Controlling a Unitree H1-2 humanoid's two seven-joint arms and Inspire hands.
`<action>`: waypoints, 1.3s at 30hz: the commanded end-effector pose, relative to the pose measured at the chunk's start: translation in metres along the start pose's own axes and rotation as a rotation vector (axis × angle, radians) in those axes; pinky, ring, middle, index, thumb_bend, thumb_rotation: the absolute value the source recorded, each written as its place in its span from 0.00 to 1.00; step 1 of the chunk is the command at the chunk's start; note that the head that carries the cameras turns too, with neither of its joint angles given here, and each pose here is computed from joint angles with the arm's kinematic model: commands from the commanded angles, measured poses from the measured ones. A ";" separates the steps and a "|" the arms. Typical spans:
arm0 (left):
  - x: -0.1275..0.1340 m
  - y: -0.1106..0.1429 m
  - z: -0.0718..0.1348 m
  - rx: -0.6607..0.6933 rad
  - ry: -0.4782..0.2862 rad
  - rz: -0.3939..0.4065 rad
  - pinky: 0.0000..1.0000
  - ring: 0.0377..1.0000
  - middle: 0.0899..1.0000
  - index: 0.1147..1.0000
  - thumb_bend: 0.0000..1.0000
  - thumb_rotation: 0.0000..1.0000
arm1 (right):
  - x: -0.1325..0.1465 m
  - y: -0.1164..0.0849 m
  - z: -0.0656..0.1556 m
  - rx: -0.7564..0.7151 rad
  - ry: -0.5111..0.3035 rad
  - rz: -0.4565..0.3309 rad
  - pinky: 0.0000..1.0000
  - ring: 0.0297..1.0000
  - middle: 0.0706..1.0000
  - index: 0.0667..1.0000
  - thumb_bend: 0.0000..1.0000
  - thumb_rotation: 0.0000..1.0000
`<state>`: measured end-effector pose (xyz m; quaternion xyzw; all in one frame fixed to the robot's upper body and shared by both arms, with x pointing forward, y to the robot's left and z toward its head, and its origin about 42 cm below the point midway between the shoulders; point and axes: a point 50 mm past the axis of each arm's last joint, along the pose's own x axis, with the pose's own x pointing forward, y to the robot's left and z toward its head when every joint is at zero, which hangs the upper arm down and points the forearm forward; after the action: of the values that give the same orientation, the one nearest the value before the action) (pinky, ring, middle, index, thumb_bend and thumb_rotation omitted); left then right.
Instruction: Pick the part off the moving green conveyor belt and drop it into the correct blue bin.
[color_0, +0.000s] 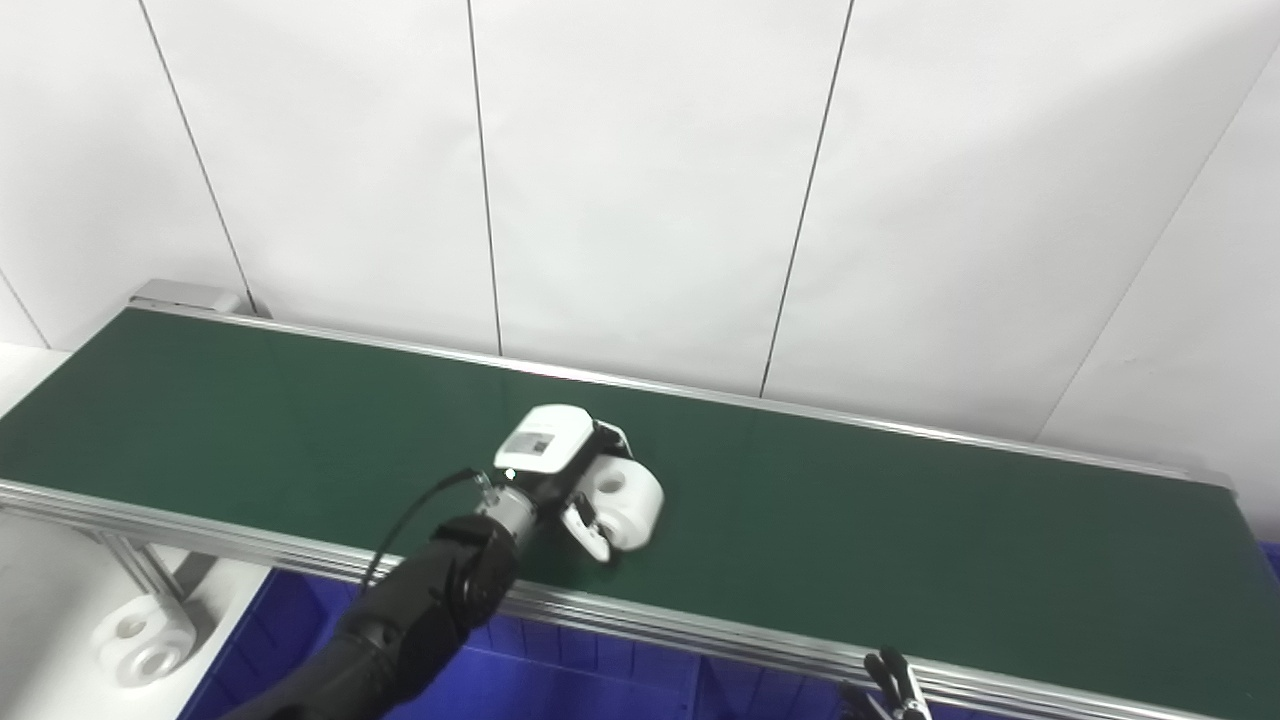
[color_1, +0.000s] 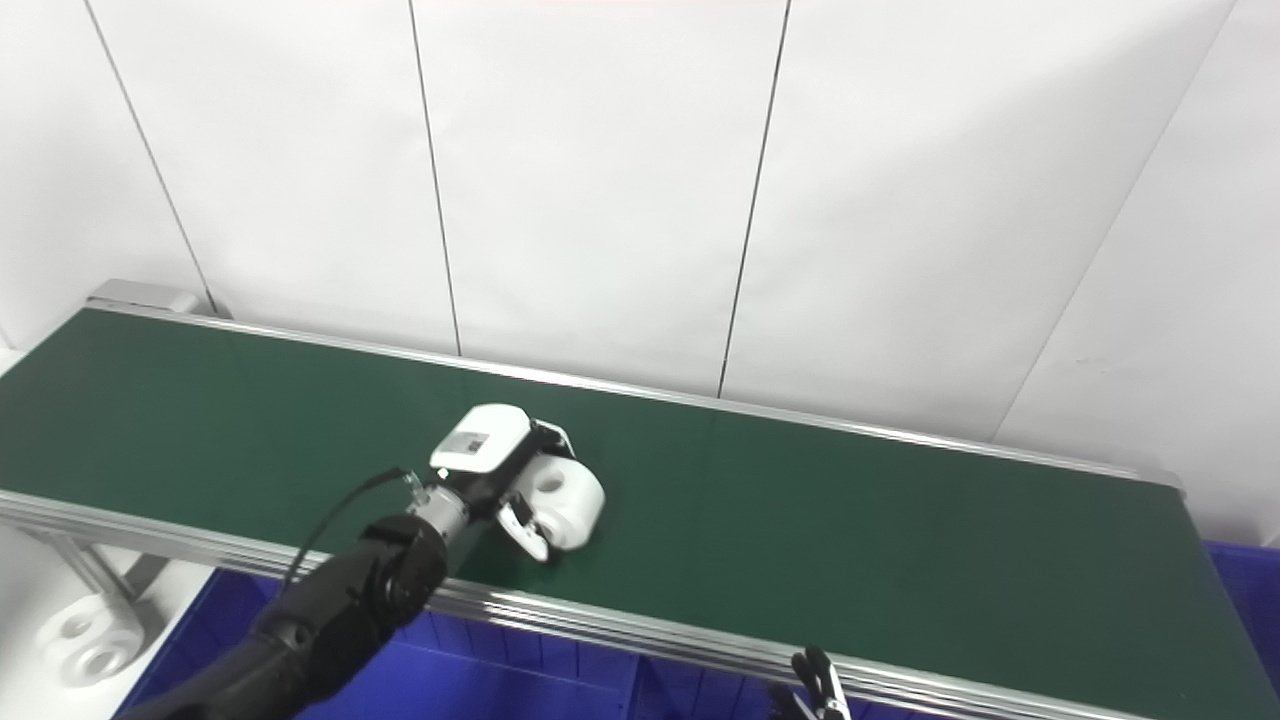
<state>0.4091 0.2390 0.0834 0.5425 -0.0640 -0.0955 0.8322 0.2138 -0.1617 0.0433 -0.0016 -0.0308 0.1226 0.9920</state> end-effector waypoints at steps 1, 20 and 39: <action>0.001 0.003 0.003 -0.003 -0.028 -0.001 0.39 0.46 0.48 0.39 0.52 0.00 | 0.007 0.003 0.011 0.006 -0.037 0.005 0.83 0.86 0.94 0.97 0.75 0.89; -0.077 0.088 0.017 0.304 -0.320 -0.029 0.31 0.31 0.34 0.44 0.52 0.00 | 0.017 0.002 0.023 0.017 -0.031 0.008 0.84 0.85 0.95 0.97 0.76 0.89; -0.204 0.081 -0.054 0.368 -0.041 -0.141 0.45 0.44 0.41 0.44 0.52 0.00 | 0.046 -0.018 0.043 0.040 -0.045 0.019 0.81 0.84 0.94 0.96 0.72 0.89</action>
<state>0.2259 0.3558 0.1261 0.6751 -0.0435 -0.1826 0.7134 0.2516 -0.1710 0.0775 0.0149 -0.0270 0.1263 0.9915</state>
